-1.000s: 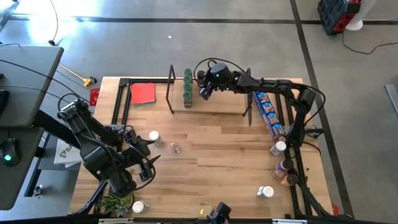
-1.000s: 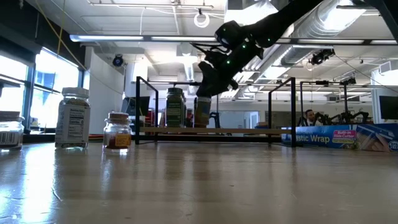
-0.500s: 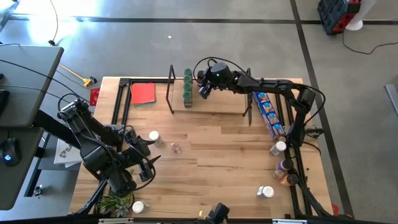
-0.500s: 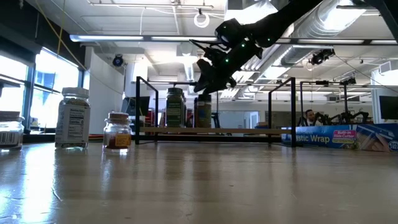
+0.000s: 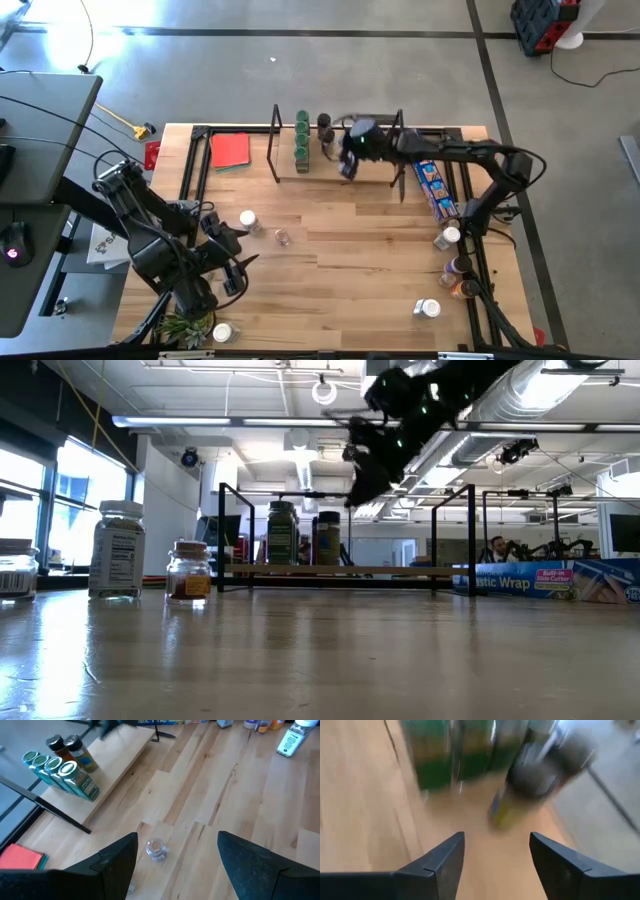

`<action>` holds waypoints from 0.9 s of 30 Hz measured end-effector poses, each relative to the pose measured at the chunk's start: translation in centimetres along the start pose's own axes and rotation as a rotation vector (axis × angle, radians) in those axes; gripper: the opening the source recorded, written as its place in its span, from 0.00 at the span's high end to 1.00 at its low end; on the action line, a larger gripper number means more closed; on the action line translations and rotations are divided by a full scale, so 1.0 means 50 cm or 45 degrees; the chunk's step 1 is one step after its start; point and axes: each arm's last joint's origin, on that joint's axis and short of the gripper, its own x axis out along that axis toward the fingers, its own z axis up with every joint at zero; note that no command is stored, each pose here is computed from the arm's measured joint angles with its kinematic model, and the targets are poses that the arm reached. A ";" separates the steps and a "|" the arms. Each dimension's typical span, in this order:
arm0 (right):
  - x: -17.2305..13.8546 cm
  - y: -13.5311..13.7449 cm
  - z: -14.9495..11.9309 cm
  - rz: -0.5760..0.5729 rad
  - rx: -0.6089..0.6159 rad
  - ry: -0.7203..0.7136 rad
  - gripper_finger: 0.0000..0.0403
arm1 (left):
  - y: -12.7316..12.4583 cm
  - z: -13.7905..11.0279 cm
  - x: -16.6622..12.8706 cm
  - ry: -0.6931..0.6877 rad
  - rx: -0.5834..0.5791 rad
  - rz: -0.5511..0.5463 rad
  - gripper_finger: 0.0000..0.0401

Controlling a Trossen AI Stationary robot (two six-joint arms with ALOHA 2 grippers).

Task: Shelf spices
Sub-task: Put the left black seasoning bottle on the shelf aligned with the other black seasoning bottle

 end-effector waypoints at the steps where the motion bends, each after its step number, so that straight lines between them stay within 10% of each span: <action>1: 0.011 0.001 -0.019 -0.010 0.030 -0.006 0.49 | -0.004 -0.002 0.001 0.001 0.009 0.003 0.33; 27: 0.157 -0.010 -0.029 -0.047 0.252 -0.089 0.71 | -0.018 -0.007 0.013 0.011 0.032 0.020 0.33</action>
